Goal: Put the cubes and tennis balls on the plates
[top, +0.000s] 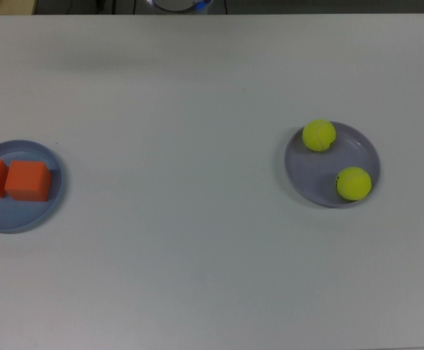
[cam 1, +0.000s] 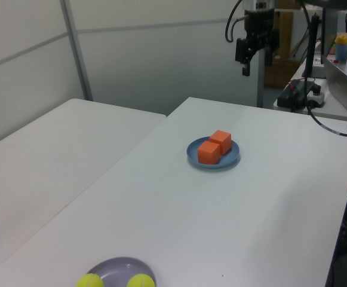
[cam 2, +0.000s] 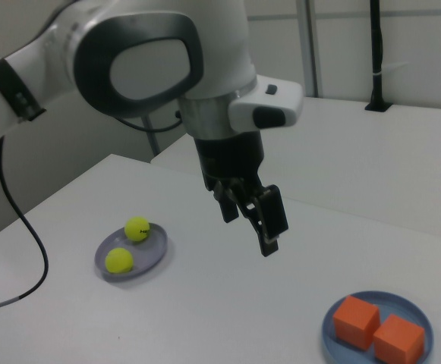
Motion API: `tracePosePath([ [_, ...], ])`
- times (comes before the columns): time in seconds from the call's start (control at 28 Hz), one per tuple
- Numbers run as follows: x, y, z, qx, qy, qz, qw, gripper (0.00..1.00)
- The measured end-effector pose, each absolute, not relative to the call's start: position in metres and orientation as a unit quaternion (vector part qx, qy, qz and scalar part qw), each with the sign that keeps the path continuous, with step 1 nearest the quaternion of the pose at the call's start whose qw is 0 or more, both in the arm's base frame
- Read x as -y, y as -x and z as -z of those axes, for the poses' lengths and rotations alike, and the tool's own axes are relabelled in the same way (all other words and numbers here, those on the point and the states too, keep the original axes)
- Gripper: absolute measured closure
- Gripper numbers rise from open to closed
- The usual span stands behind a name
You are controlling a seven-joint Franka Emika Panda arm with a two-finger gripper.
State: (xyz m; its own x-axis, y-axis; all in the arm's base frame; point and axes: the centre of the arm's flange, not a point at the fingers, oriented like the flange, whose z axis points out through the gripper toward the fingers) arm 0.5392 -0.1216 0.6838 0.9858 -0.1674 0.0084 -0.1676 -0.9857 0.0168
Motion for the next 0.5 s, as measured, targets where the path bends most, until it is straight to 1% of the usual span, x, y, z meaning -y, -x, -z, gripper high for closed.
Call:
tracePosePath([
  [0.18,0.1201,-0.5336,-0.6921,0.084,-0.996,-0.01,0.008,0.0],
  [0.5,0.1194,-0.5335,-0.6918,0.083,-0.996,-0.01,0.007,0.0],
])
